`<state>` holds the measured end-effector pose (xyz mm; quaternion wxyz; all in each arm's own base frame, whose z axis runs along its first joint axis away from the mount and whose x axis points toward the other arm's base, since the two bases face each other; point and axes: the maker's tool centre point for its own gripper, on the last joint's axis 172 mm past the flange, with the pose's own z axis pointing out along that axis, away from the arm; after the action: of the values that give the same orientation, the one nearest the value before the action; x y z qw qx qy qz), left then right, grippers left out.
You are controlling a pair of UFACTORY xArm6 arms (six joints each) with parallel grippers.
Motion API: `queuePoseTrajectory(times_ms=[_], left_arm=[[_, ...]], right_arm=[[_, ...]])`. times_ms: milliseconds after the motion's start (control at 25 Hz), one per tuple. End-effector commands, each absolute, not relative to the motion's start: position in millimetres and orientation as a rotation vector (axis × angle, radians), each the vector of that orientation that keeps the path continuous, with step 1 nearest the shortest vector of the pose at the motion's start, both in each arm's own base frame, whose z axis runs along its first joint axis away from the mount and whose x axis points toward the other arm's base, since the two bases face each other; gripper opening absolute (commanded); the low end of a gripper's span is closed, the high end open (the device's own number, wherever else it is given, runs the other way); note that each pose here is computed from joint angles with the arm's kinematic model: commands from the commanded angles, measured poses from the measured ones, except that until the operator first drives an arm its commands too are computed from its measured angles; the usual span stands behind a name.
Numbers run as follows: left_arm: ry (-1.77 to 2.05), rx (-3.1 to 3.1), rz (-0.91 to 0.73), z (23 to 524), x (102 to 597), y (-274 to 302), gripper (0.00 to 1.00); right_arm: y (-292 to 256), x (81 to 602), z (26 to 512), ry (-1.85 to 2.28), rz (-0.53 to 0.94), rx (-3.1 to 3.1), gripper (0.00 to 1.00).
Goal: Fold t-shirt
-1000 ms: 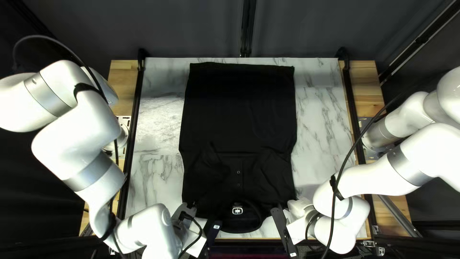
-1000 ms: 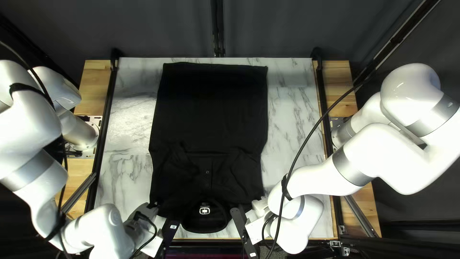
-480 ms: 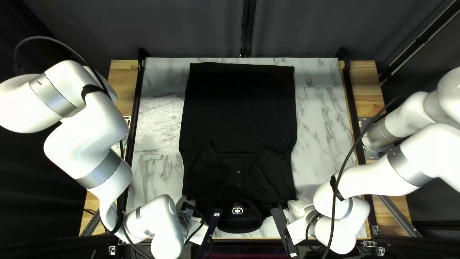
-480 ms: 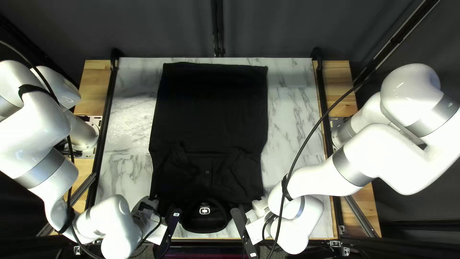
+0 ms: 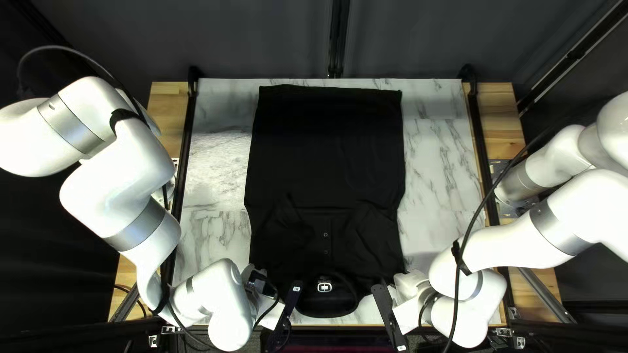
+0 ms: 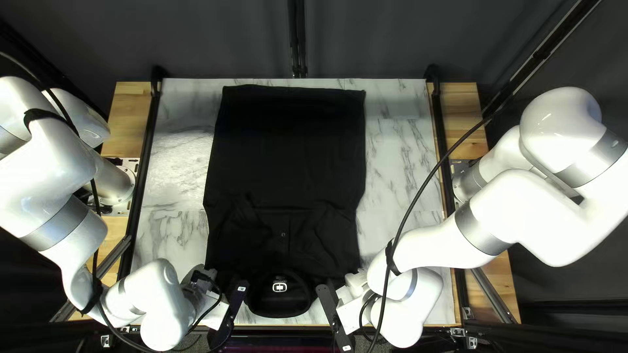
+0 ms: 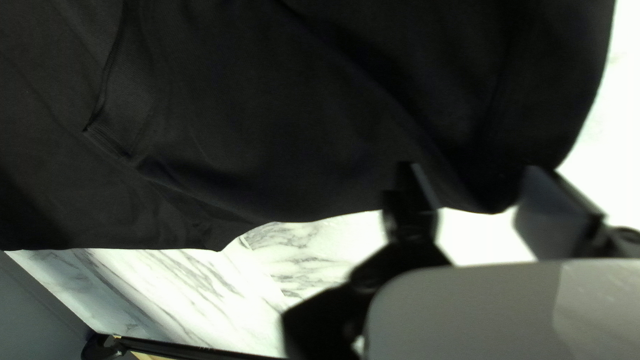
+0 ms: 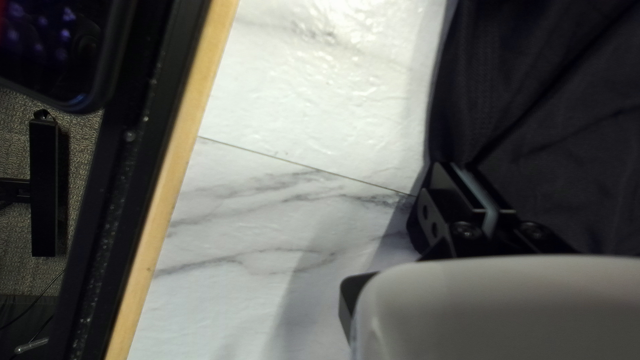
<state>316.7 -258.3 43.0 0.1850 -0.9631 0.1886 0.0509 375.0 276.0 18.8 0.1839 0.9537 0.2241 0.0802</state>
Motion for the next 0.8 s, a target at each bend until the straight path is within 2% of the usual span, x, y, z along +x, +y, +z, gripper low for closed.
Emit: queuePoseTrajectory(times_ms=[40,560,800], left_arm=[[0.528,-2.713,0.145,44,317,-257,0.0],[0.526,-2.693,0.111,78,323,-241,0.0],[0.506,-2.676,0.117,98,319,-209,0.0]], right_arm=[[276,375,19,0.632,0.226,2.691,0.01],[266,373,45,0.625,0.225,2.673,0.0],[245,365,67,0.611,0.232,2.659,0.0]])
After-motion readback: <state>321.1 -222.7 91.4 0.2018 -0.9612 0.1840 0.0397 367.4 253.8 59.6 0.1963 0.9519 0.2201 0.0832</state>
